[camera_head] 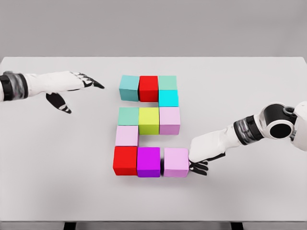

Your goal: Assemble the squares on the desktop into the number 2

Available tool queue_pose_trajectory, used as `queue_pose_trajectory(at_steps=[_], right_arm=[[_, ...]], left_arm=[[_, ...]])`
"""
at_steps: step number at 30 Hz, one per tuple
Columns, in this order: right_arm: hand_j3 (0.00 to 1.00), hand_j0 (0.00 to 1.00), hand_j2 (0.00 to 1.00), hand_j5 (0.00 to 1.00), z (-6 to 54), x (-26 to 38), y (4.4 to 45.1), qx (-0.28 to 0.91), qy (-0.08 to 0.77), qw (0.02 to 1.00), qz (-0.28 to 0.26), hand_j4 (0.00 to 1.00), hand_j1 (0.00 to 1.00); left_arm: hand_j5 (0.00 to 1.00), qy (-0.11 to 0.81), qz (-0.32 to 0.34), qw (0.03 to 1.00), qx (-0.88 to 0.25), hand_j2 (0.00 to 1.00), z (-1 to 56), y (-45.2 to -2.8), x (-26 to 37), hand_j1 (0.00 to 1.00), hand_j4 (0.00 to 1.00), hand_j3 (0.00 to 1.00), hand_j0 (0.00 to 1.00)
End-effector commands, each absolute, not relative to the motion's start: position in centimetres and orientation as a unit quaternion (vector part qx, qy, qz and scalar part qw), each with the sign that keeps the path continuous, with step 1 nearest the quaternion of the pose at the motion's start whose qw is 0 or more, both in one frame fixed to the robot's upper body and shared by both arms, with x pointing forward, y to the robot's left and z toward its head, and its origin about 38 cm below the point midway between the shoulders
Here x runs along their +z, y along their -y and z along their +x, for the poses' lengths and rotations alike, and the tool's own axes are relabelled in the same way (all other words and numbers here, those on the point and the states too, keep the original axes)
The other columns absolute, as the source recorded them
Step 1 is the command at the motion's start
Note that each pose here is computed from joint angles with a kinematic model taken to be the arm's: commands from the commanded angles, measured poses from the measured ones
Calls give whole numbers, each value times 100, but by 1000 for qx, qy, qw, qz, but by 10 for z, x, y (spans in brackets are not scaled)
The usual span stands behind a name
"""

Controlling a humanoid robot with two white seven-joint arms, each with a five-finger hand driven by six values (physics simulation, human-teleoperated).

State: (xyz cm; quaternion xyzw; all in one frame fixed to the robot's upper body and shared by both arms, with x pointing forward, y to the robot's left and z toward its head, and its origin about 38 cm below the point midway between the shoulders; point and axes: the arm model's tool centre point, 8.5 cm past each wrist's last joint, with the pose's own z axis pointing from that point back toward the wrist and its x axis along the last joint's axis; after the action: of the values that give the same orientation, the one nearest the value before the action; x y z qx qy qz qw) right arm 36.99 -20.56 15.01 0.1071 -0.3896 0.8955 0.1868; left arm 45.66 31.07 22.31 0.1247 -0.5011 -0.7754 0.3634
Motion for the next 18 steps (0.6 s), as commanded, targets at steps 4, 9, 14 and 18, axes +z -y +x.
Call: queue_pose_trajectory(at_steps=[4,9,14,18], right_arm=[[12,12,12,12,371,150,206,894,391,191,108,12,12],[12,12,12,12,370,149,201,894,392,186,111,12,12],[12,12,12,12,370,149,201,894,392,186,111,12,12],[12,12,12,12,371,149,202,894,392,187,110,12,12]], left_arm=[[100,531,127,322,-774,100,443,-334,251,100,100,100,100],[100,527,115,326,-777,100,437,-332,239,100,100,100,100],[100,526,109,329,-776,100,434,-331,232,100,100,100,100],[100,525,107,330,-777,100,433,-332,230,100,100,100,100]])
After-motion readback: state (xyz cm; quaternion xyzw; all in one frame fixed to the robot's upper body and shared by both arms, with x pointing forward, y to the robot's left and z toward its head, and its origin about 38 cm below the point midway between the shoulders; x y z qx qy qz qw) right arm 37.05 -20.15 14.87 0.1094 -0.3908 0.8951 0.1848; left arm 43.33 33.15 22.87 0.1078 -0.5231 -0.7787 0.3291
